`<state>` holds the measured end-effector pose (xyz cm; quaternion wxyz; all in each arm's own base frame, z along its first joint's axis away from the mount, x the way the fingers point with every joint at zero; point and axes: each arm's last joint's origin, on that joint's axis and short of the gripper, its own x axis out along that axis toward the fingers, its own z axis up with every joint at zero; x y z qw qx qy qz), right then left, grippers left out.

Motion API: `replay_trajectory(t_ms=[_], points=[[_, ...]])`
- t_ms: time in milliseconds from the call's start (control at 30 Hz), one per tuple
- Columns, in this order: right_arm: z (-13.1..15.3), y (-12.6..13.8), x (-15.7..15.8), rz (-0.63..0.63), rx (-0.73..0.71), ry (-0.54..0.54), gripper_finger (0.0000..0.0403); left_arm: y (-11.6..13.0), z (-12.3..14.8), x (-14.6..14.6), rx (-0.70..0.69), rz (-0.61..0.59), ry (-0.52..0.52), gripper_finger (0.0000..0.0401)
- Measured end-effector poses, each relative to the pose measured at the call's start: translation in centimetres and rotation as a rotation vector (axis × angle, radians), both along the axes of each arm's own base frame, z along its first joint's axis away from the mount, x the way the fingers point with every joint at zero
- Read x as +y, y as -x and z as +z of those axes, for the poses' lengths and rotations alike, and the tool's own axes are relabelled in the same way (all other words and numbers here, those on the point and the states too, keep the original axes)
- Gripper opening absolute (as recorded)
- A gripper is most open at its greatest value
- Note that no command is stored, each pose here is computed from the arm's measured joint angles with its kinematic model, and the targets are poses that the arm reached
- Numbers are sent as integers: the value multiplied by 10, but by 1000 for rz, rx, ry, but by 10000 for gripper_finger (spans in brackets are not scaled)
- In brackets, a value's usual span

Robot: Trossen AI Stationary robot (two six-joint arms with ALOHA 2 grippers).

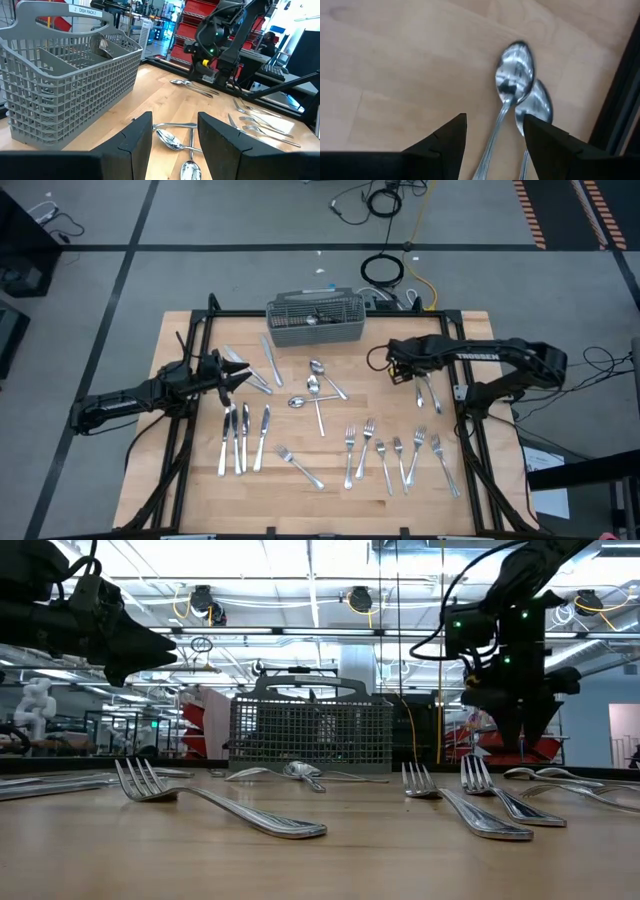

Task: Sort silverware
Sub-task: Put the silver spoon into the gray utensil holder

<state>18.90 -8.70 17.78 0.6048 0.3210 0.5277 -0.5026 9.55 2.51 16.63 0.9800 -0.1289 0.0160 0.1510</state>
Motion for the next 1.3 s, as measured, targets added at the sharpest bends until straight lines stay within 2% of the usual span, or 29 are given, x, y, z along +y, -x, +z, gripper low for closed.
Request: replay_trajectory(t_ms=[167,400,767,1100,1300], points=[[-5,2,1,-28,-6,13,187,0,0,0,0,0,0,164],[-23,16,8,-80,-5,-25,187,0,0,0,0,0,0,164],[-24,12,4,-59,-45,32,187,0,0,0,-1,0,1,164],[-27,11,5,-57,-38,27,163,0,0,0,-1,1,1,164],[-41,18,9,-66,-48,-7,166,0,0,0,0,0,1,164]])
